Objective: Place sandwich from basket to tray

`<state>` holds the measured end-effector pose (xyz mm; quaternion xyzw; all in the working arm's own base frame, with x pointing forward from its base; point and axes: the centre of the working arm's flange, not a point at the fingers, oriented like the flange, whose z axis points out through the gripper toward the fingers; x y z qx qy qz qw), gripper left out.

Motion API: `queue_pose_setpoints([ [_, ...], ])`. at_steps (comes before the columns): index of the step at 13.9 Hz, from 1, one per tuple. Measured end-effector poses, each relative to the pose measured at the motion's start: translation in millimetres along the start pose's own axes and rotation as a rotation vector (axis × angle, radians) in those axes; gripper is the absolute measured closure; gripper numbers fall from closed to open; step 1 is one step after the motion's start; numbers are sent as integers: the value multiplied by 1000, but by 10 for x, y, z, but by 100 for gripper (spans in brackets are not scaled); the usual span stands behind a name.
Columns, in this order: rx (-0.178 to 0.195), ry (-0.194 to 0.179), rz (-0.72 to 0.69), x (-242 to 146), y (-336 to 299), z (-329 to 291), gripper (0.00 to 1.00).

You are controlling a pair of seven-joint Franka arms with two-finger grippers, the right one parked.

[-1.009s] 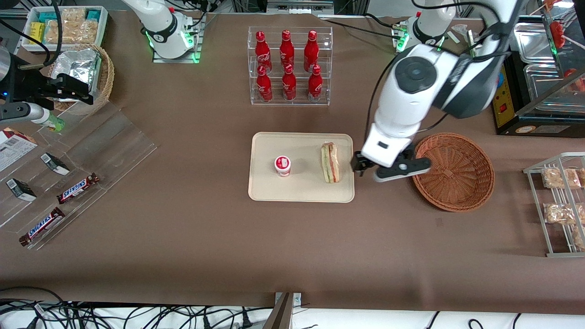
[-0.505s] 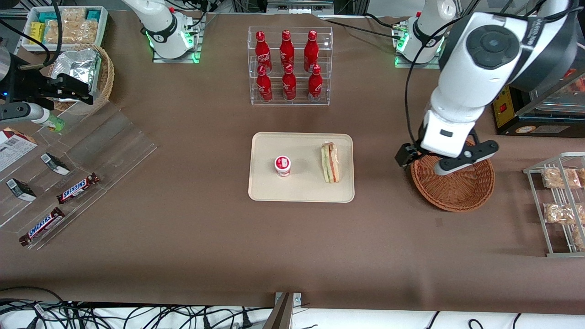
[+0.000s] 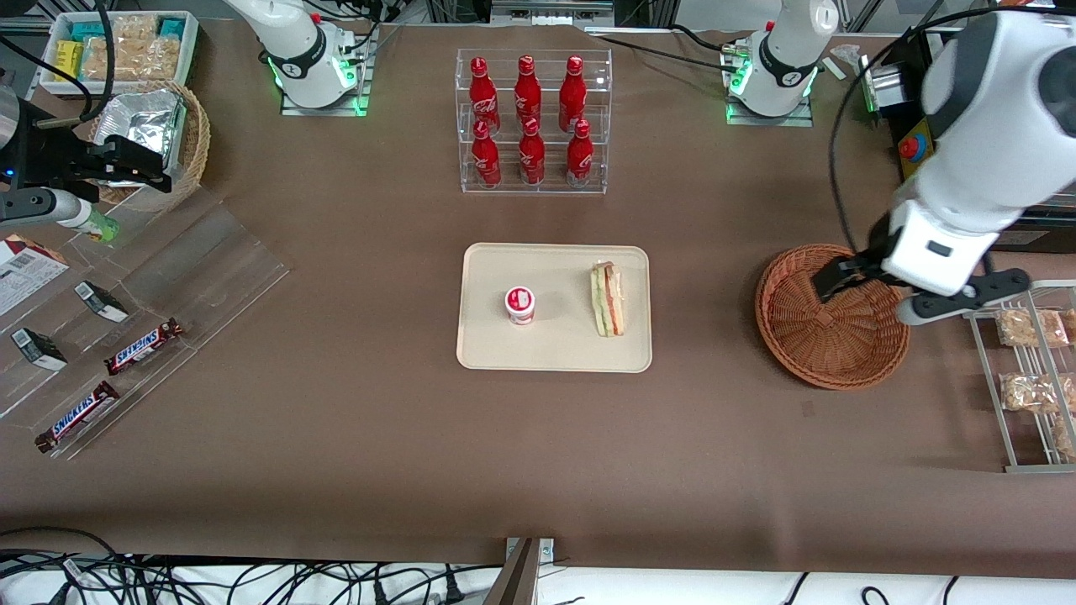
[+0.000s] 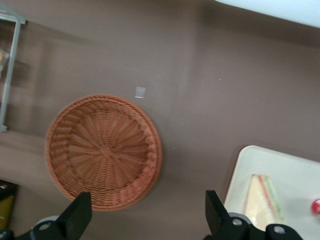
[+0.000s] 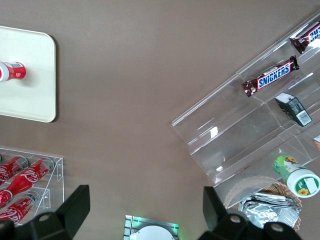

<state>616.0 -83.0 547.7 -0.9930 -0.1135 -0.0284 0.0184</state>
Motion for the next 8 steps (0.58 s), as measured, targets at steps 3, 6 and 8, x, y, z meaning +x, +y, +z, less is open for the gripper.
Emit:
queue_pose_setpoints([
  [3, 17, -15, 152, 21, -347, -109, 0],
  [6, 25, -35, 282, -43, -417, -195, 0],
  [8, 25, -35, 347, -59, -425, -225, 0],
])
